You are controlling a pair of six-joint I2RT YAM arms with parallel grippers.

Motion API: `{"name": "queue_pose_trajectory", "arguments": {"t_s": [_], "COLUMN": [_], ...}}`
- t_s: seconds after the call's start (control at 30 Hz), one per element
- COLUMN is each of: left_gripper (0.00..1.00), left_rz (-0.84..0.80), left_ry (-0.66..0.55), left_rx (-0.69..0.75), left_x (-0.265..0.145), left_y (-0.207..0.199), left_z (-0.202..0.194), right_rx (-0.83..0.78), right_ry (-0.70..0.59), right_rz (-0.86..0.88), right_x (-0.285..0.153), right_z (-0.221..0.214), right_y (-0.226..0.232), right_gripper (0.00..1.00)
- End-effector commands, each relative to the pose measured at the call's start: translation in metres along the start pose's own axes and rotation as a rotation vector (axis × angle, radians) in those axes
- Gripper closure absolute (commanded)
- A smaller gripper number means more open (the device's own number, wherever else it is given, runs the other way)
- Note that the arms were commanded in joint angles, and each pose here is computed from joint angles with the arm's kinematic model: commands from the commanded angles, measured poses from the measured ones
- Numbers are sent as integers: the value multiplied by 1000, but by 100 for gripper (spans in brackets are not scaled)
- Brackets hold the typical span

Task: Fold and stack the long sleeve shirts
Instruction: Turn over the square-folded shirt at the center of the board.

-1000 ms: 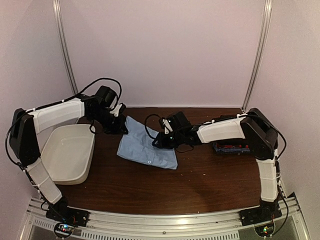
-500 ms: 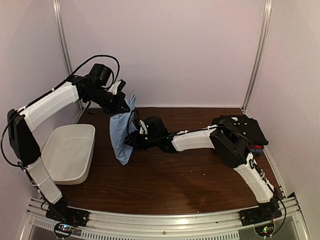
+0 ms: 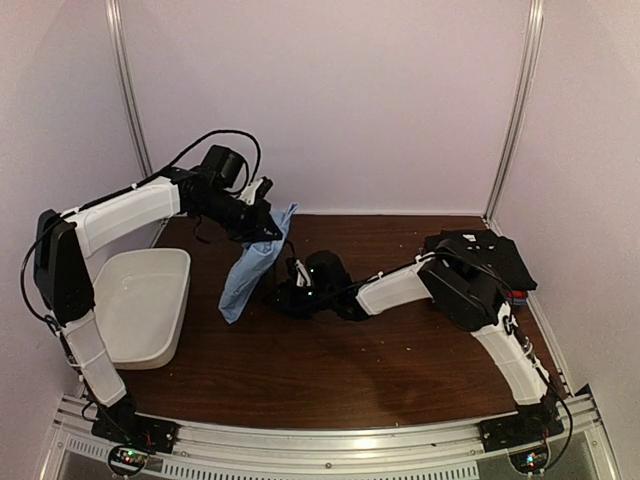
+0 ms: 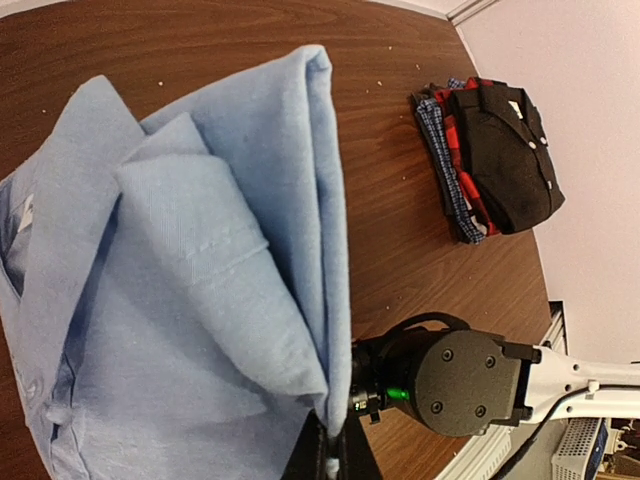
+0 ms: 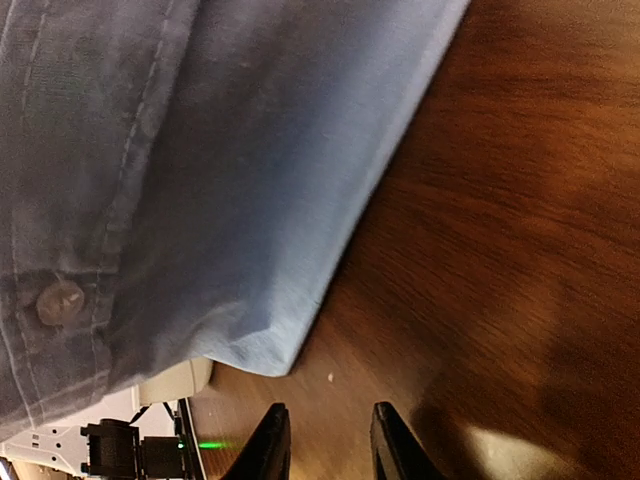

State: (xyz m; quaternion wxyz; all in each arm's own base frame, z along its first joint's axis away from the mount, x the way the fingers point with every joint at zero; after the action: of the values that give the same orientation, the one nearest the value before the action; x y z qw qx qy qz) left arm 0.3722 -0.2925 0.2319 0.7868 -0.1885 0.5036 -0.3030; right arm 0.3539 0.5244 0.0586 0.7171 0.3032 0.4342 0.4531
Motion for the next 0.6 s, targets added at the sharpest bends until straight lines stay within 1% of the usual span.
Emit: {"name": "queue_pose_trajectory", "arguments": {"t_s": [0.0,0.17,0.3,0.4,0.5,0.53,0.57], "left_gripper": [100,100,100,100,100,94,84], "left_rz": [-82,-103,-122,-161,-216,-236,-248], "left_ry": [-44,-37,-14,0,49,78,99], "left_rx": [17,12,17,33,29,30,34], "left_x": [2,11,31,55,97,113,126], "left_y": [-17,-22,-32,-51,-72,-80,-90], "left_z": [9,6,-2,-13,-32,-40,-46], "right_rx": [-79,-131,-178,-220,-228,-219,-202], "right_ry": [-54,-85,-101,-104,-140,-150,-169], "right_rz": [38,-30,-126,-233,-405,-445,-484], "right_x": [-32,-72,-115,-152,-203,-221,-241], "right_z": [26,30,30,33,36,35,38], "right_y": [36,41,38,32,6,-4,-15], "right_gripper": [70,67,64,61,57,56,55]}}
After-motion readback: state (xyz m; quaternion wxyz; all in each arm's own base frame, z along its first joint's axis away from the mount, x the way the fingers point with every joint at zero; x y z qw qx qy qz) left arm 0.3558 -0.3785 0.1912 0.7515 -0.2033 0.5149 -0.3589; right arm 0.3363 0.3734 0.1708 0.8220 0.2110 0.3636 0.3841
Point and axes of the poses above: each gripper's point midway between its finger pads, its own x axis out along the fingers, its own y axis along the line the jaws close on, z = x × y, the point moved 2 cm from there along -x, back along the fingers, and after that the axes turned 6 degrees about -x, right-handed, at the moved point
